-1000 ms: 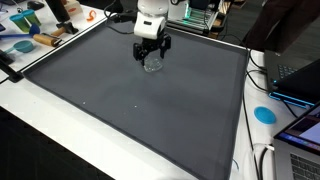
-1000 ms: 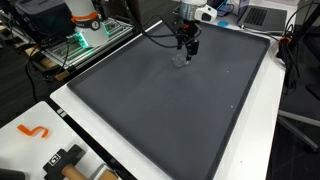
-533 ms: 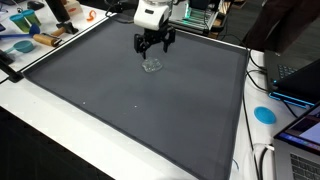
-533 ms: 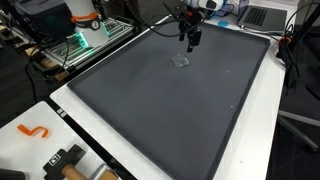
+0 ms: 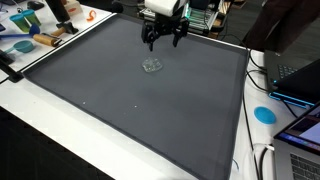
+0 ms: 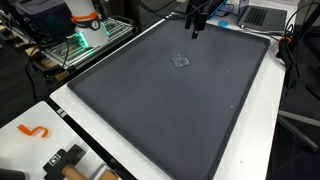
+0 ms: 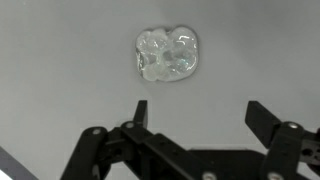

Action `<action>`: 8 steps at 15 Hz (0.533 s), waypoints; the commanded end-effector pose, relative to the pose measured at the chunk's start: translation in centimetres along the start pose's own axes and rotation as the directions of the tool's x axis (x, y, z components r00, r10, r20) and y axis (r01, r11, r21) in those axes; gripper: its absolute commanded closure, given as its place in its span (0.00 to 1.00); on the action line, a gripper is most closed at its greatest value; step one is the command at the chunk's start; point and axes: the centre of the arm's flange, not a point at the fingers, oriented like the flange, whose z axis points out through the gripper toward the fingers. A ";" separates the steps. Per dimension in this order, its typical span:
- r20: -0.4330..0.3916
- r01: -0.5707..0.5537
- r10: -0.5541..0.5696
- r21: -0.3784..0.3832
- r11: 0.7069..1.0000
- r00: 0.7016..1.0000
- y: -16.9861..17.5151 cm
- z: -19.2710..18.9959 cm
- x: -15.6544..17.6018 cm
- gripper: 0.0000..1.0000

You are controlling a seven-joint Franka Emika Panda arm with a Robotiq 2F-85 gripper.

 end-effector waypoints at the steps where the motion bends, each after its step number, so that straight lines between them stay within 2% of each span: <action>1: 0.052 -0.076 0.079 -0.054 0.996 0.996 -1.2 -1.5 1.5 0.00; 8: 0.128 -0.203 0.228 -0.180 0.962 0.965 -2.9 -2.9 3.9 0.00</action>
